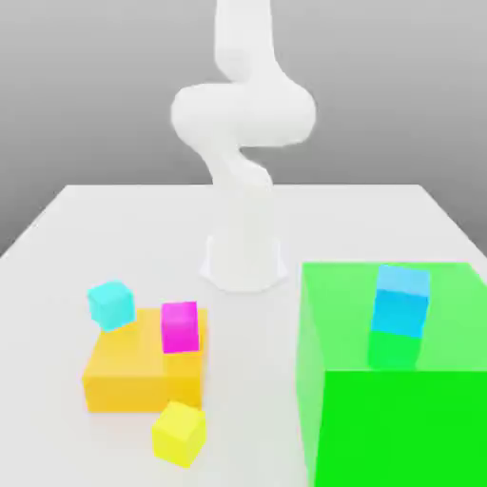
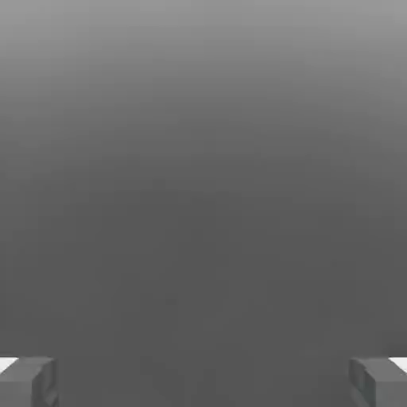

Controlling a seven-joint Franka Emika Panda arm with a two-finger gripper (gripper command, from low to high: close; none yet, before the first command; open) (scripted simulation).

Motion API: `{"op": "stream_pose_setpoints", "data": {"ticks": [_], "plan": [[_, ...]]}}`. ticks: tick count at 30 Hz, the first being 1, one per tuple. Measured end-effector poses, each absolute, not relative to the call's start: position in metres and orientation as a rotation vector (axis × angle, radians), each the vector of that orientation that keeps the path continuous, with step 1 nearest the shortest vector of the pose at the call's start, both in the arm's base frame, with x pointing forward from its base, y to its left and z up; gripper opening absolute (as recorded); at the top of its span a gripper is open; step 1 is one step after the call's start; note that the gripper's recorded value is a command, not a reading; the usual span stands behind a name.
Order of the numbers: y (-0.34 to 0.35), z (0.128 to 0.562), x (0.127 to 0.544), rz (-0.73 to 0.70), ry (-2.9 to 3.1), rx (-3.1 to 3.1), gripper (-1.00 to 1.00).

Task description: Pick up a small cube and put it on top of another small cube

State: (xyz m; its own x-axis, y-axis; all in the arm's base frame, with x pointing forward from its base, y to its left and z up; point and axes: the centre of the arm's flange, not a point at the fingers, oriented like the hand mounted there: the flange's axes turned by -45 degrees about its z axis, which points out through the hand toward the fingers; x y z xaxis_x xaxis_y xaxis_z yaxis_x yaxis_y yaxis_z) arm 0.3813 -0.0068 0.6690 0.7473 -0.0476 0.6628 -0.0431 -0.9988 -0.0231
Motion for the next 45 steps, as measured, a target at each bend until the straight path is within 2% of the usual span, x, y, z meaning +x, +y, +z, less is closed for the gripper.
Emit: {"op": "stream_pose_setpoints", "data": {"ticks": [6,12,17,23,29,30,37,45], "plan": [[-0.027,0.555,0.445,-0.838,0.216,-3.013,0.0],[-0.049,0.435,0.474,-0.566,0.357,-3.063,0.0],[-0.066,0.333,0.473,-0.336,0.478,-3.082,0.0],[-0.081,0.218,0.444,-0.057,0.619,-3.078,0.0],[-0.083,0.141,0.436,-0.001,0.644,-3.075,0.0],[-0.083,0.133,0.435,0.0,0.644,-3.075,-1.0],[-0.083,0.134,0.435,-0.001,0.644,-3.075,-1.0],[-0.086,0.213,0.424,-0.001,0.677,-3.068,-1.0]]}}
